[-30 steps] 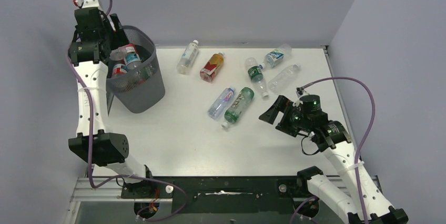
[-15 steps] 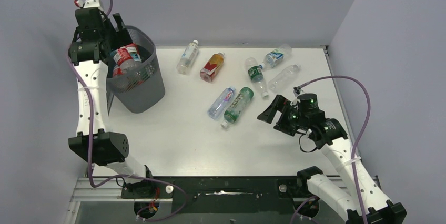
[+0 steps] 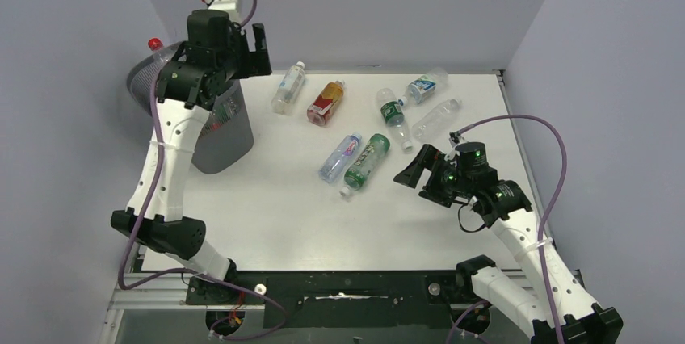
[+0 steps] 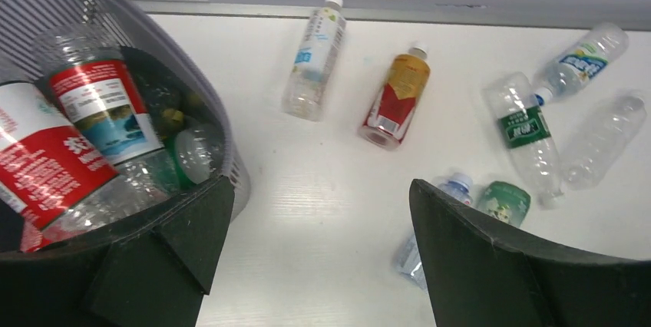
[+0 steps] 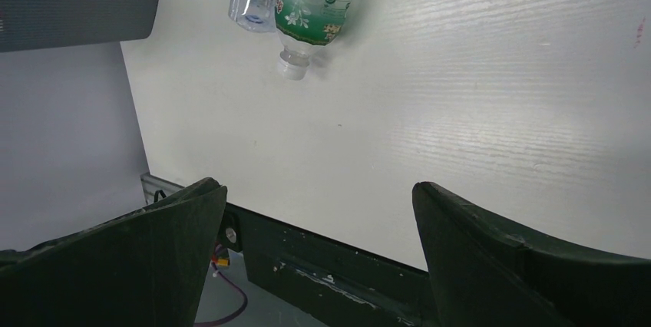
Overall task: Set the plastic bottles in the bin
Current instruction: Pick up the plastic bottle at the center of the board.
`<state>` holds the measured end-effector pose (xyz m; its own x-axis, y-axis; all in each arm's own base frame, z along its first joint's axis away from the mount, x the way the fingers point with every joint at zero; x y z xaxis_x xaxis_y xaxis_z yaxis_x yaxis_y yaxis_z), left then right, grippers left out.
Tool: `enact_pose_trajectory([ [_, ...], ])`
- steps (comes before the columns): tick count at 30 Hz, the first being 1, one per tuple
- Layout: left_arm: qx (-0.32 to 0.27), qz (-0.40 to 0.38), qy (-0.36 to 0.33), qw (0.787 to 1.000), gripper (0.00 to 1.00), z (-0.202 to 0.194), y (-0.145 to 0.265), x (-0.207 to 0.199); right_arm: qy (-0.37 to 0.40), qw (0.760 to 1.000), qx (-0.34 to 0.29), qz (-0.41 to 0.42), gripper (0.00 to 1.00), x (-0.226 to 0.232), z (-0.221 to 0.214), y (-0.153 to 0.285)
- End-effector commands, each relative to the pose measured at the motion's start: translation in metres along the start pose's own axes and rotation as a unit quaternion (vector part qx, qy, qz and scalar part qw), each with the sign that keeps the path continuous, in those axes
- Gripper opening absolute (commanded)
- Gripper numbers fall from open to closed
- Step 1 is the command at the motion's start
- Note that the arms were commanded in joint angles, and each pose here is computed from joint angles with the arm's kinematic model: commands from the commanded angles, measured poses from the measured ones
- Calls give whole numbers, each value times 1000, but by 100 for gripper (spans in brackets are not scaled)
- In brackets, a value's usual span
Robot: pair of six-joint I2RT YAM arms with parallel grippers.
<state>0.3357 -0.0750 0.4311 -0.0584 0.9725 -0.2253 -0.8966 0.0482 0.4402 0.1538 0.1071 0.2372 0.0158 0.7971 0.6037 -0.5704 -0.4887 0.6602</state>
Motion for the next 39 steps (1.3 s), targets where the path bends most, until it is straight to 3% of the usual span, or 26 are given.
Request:
enact_pose_trajectory([
  [1,-27,-27,-8,999,86,1,28,-32,7,1000,-14,19,98,4,5,-1],
  [16,73,-136,-89,984,86,-106,25,-129,-4,1000,-20,17,98,3,2,2],
  [39,189,-203,-192,941,86,-265,-9,-187,-15,999,-27,20,98,0,-6,9],
])
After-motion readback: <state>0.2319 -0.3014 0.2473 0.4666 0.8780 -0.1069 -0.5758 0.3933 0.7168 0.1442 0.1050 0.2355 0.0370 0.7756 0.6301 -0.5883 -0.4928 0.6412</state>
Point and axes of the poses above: each gripper's point midway between its finger pads, its own y axis back along the fingers, its own x axis along the line the jaws close on, z = x × y, the point moved 9 cm from there along y, back along the fingers, and after that the axes turned 6 degrees about y, right-handed, at the moved point
